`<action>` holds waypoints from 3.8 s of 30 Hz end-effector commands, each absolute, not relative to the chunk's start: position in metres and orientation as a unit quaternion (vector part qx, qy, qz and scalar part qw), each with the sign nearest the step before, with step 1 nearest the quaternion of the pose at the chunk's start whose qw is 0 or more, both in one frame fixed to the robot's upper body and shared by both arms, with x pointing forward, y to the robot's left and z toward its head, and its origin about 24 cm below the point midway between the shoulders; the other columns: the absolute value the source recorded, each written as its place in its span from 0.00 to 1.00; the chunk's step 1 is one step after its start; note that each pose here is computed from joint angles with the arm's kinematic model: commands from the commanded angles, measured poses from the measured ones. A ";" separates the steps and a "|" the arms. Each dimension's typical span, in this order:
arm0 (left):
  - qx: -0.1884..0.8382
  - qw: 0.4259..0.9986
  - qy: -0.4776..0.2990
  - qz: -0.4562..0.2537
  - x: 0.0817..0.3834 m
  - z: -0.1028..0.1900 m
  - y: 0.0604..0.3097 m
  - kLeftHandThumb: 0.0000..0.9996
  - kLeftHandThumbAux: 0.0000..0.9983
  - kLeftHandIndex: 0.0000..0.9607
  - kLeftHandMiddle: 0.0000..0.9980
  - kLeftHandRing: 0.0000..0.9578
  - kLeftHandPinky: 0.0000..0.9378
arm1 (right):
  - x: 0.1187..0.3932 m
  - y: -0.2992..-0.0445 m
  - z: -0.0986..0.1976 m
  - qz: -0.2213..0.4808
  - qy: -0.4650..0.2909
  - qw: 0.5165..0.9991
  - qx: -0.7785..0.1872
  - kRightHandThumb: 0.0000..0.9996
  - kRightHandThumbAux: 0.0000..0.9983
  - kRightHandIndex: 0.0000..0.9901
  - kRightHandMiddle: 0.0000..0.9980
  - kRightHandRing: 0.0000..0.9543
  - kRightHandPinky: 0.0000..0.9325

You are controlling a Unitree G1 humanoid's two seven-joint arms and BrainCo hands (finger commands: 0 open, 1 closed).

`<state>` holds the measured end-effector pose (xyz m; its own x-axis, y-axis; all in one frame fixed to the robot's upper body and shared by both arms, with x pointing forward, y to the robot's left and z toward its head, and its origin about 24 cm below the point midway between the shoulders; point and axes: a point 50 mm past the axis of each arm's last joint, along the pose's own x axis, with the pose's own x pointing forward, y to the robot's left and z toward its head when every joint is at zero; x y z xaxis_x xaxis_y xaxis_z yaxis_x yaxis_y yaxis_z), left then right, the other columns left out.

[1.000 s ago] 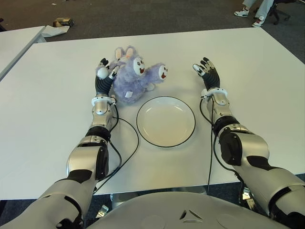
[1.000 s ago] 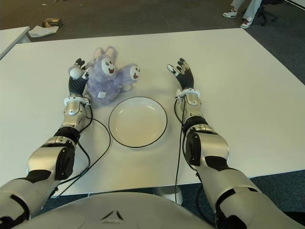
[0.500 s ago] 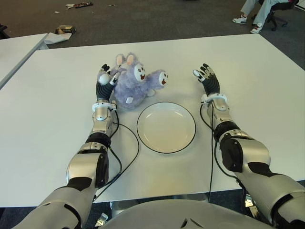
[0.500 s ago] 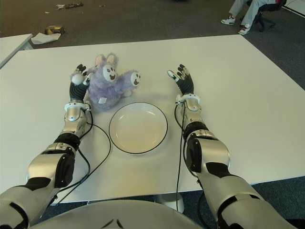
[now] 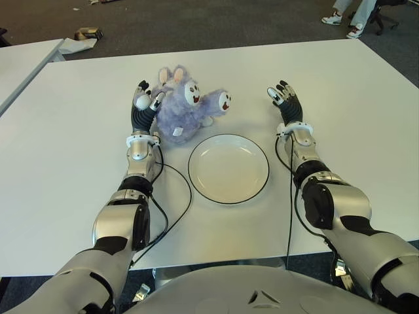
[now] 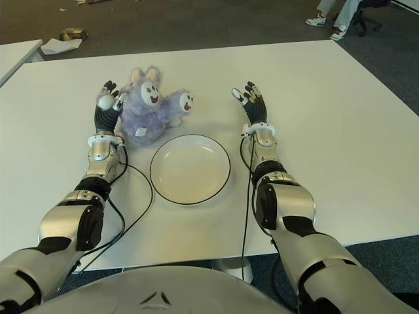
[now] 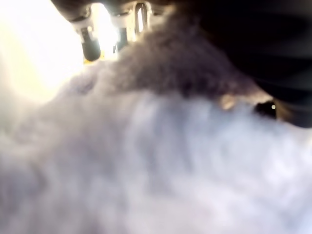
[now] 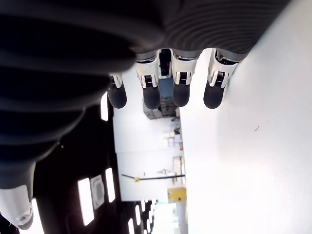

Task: Put the doll into the plate.

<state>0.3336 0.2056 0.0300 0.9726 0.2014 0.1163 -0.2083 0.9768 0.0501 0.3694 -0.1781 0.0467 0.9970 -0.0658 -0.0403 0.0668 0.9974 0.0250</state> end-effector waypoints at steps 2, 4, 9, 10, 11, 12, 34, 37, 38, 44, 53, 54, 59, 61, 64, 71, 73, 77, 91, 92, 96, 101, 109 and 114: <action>0.031 0.994 0.026 0.103 0.302 -0.016 0.206 0.00 0.50 0.00 0.09 0.08 0.06 | 0.347 -0.177 0.003 -0.037 0.110 0.993 0.023 0.07 0.57 0.02 0.06 0.06 0.07; 0.032 0.994 0.026 0.102 0.302 -0.016 0.206 0.00 0.50 0.00 0.09 0.08 0.06 | 0.347 -0.177 0.003 -0.036 0.110 0.993 0.023 0.06 0.58 0.02 0.06 0.05 0.07; 0.033 0.994 0.026 0.101 0.302 -0.016 0.206 0.00 0.50 0.00 0.09 0.08 0.07 | 0.346 -0.176 0.003 -0.036 0.111 0.993 0.025 0.07 0.57 0.02 0.05 0.05 0.07; 0.034 0.994 0.026 0.101 0.302 -0.016 0.206 0.00 0.50 0.00 0.09 0.08 0.07 | 0.346 -0.176 0.003 -0.037 0.111 0.993 0.025 0.07 0.57 0.02 0.05 0.05 0.07; 0.034 0.994 0.025 0.101 0.302 -0.016 0.206 0.00 0.49 0.00 0.09 0.08 0.07 | 0.346 -0.176 0.003 -0.037 0.111 0.993 0.026 0.08 0.56 0.02 0.06 0.05 0.07; 0.034 0.994 0.025 0.101 0.302 -0.016 0.206 0.00 0.49 0.00 0.09 0.08 0.07 | 0.346 -0.175 0.003 -0.037 0.111 0.993 0.026 0.08 0.56 0.02 0.06 0.06 0.08; 0.033 0.994 0.026 0.101 0.302 -0.016 0.207 0.00 0.49 0.00 0.10 0.09 0.07 | 0.345 -0.174 0.001 -0.034 0.107 0.993 0.027 0.08 0.58 0.02 0.08 0.07 0.08; 0.034 0.994 0.025 0.101 0.302 -0.015 0.207 0.00 0.49 0.00 0.09 0.09 0.07 | 0.344 -0.174 0.001 -0.034 0.108 0.993 0.030 0.08 0.58 0.03 0.08 0.08 0.09; 0.034 0.994 0.025 0.101 0.302 -0.015 0.207 0.00 0.49 0.00 0.09 0.09 0.07 | 0.344 -0.174 0.001 -0.034 0.108 0.993 0.030 0.08 0.58 0.03 0.08 0.08 0.09; 0.035 0.994 0.025 0.100 0.302 -0.015 0.208 0.00 0.49 0.00 0.09 0.08 0.07 | 0.344 -0.173 0.000 -0.033 0.110 0.993 0.030 0.08 0.56 0.03 0.08 0.07 0.08; 0.039 0.994 0.027 0.101 0.302 -0.015 0.210 0.00 0.49 0.00 0.09 0.08 0.07 | 0.344 -0.172 0.001 -0.027 0.106 0.994 0.029 0.09 0.55 0.03 0.07 0.07 0.08; 0.038 0.994 0.028 0.101 0.302 -0.015 0.210 0.00 0.49 0.00 0.09 0.08 0.07 | 0.344 -0.172 0.001 -0.027 0.106 0.994 0.029 0.09 0.55 0.03 0.07 0.06 0.08; 0.039 0.994 0.026 0.101 0.302 -0.015 0.211 0.00 0.49 0.00 0.09 0.08 0.08 | 0.344 -0.171 0.001 -0.026 0.104 0.994 0.030 0.09 0.56 0.03 0.07 0.07 0.08; 0.039 0.994 0.026 0.101 0.301 -0.015 0.211 0.00 0.49 0.00 0.09 0.09 0.08 | 0.344 -0.171 0.001 -0.025 0.104 0.994 0.030 0.09 0.56 0.03 0.07 0.07 0.08; 0.038 0.994 0.024 0.100 0.301 -0.015 0.211 0.00 0.49 0.00 0.09 0.09 0.08 | 0.344 -0.171 0.001 -0.025 0.103 0.994 0.031 0.09 0.57 0.02 0.07 0.06 0.07; 0.038 0.994 0.020 0.096 0.300 -0.014 0.213 0.00 0.48 0.00 0.09 0.08 0.07 | 0.344 -0.170 0.001 -0.025 0.101 0.994 0.037 0.09 0.57 0.02 0.06 0.06 0.06; 0.038 0.994 0.019 0.096 0.300 -0.014 0.213 0.00 0.47 0.00 0.09 0.09 0.08 | 0.344 -0.169 0.001 -0.025 0.100 0.994 0.038 0.09 0.57 0.02 0.06 0.06 0.06; 0.041 0.994 0.018 0.095 0.301 -0.013 0.214 0.00 0.47 0.00 0.09 0.09 0.07 | 0.344 -0.169 0.001 -0.025 0.100 0.994 0.040 0.09 0.57 0.02 0.06 0.05 0.06; 0.043 0.995 0.022 0.092 0.301 -0.013 0.214 0.00 0.46 0.00 0.08 0.07 0.05 | 0.345 -0.167 0.001 -0.023 0.104 0.993 0.041 0.08 0.58 0.02 0.05 0.04 0.05; 0.043 0.995 0.023 0.092 0.301 -0.013 0.214 0.00 0.46 0.00 0.08 0.07 0.05 | 0.345 -0.167 0.001 -0.023 0.104 0.993 0.041 0.08 0.58 0.02 0.05 0.04 0.05; 0.042 0.994 0.024 0.093 0.302 -0.013 0.215 0.00 0.46 0.00 0.08 0.07 0.06 | 0.345 -0.166 0.002 -0.023 0.104 0.994 0.037 0.08 0.57 0.02 0.04 0.04 0.05; 0.040 0.994 0.025 0.094 0.302 -0.013 0.215 0.00 0.47 0.00 0.08 0.07 0.06 | 0.346 -0.165 0.002 -0.023 0.105 0.994 0.034 0.08 0.56 0.02 0.04 0.04 0.05; 0.034 0.995 0.022 0.095 0.303 -0.012 0.216 0.00 0.47 0.00 0.08 0.08 0.07 | 0.346 -0.163 0.003 -0.024 0.104 0.994 0.029 0.08 0.57 0.02 0.05 0.05 0.07; 0.032 0.995 0.021 0.095 0.303 -0.012 0.216 0.00 0.48 0.00 0.08 0.08 0.08 | 0.347 -0.162 0.003 -0.025 0.104 0.994 0.030 0.09 0.57 0.02 0.05 0.05 0.07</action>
